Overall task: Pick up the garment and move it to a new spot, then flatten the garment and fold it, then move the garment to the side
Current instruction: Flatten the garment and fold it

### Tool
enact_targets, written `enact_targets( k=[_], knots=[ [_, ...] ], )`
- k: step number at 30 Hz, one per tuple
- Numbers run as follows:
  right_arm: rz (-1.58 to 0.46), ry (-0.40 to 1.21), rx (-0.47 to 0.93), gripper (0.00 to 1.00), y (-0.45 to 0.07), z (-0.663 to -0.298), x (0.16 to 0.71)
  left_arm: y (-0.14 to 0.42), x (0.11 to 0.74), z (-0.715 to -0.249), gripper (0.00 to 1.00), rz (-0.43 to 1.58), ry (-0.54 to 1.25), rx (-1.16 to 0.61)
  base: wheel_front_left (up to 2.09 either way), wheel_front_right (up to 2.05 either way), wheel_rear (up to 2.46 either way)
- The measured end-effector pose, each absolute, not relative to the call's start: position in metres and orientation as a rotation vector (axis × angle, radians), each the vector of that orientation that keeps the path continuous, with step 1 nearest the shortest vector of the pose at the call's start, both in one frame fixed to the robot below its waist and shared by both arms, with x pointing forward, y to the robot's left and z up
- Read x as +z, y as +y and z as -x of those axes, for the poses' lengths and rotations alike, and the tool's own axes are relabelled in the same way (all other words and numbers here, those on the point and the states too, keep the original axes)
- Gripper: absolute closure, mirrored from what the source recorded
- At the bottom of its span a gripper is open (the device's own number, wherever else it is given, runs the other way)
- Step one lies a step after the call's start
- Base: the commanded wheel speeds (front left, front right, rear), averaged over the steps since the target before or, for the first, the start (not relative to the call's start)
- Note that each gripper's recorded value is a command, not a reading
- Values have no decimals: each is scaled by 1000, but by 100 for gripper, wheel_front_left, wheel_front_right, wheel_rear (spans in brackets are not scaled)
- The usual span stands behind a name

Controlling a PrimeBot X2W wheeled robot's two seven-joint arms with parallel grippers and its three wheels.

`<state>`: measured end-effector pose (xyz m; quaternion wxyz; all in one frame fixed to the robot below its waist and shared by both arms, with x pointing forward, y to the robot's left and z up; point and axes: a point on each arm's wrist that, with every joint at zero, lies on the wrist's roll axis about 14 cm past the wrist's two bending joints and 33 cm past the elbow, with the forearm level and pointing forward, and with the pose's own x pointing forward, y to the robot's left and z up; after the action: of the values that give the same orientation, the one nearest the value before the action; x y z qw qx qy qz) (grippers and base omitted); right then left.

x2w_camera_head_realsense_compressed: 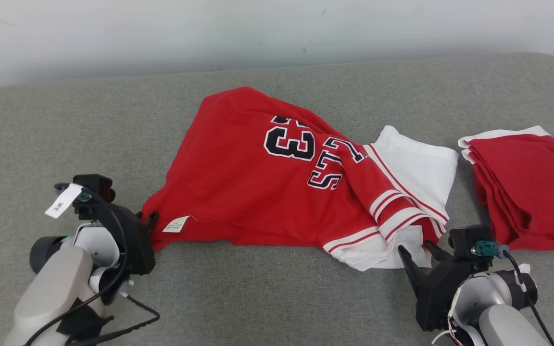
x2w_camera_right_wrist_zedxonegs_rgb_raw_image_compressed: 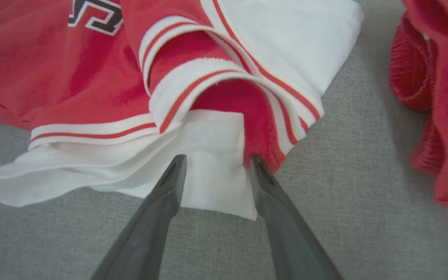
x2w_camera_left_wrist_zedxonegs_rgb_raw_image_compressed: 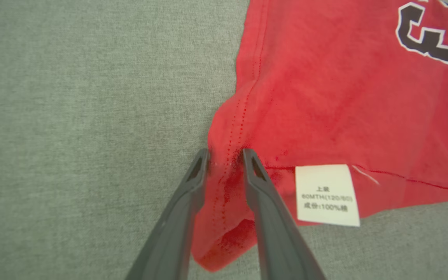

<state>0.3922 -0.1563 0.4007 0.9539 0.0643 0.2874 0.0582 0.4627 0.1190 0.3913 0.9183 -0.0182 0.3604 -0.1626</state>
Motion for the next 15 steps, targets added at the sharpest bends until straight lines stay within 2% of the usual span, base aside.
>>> enact_targets(
  k=[2, 4, 8, 9, 11, 15],
  knots=[
    [-128, 583, 111, 10, -159, -392, 400, 116, 395, -464, 52, 38, 734, -339, 0, 0, 0],
    [-127, 572, 103, 9, -160, -395, 402, 114, 398, -466, 45, 40, 727, -342, 0, 0, 0],
    [-117, 563, 115, 11, -157, -397, 404, 120, 395, -463, 42, 46, 735, -326, 0, 0, 0],
    [-114, 562, 115, 18, -157, -398, 404, 121, 395, -463, 42, 45, 737, -325, 0, 0, 0],
    [-111, 560, 118, 45, -156, -399, 404, 121, 394, -462, 43, 44, 740, -324, 0, 0, 0],
    [-110, 559, 109, 51, -157, -400, 404, 123, 392, -460, 48, 41, 749, -320, 0, 0, 0]
  ],
)
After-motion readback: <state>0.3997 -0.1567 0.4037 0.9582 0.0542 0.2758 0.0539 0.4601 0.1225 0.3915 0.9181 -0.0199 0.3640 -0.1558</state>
